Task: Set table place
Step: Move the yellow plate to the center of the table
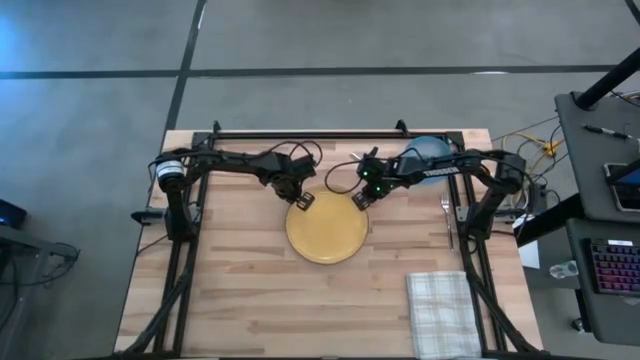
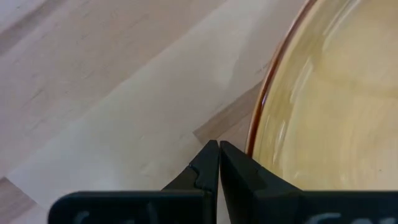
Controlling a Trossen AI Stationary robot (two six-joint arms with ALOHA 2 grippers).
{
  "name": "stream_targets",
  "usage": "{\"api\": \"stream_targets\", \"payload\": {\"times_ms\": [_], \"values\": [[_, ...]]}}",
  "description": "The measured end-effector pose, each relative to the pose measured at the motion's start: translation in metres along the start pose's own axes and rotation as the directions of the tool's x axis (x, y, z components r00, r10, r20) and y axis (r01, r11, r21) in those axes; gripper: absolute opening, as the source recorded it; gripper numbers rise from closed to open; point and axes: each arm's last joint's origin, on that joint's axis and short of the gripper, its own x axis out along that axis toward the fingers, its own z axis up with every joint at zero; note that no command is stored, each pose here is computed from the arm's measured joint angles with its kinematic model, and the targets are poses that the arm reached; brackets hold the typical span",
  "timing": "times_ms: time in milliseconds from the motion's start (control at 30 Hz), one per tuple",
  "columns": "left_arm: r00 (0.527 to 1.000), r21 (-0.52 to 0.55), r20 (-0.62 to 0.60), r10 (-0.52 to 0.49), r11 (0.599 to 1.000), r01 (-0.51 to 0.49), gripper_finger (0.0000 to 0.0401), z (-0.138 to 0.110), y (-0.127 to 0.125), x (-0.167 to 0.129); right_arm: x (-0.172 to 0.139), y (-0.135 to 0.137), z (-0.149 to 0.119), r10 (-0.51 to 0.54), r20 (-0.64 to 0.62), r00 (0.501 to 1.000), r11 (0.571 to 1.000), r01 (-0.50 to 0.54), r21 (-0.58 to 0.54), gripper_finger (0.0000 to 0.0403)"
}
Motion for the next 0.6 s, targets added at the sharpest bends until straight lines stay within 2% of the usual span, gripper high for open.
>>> {"api": "stream_targets", "payload": {"times_ms": [600], "values": [[1.0,-0.027,-0.005,-0.019,0.999,0.019,0.0,-0.017,-0.022,0.001,0.002,0.027,-0.028,0.043,-0.063,0.997,0.997,-0.048,-0.067,0.0008]]}}
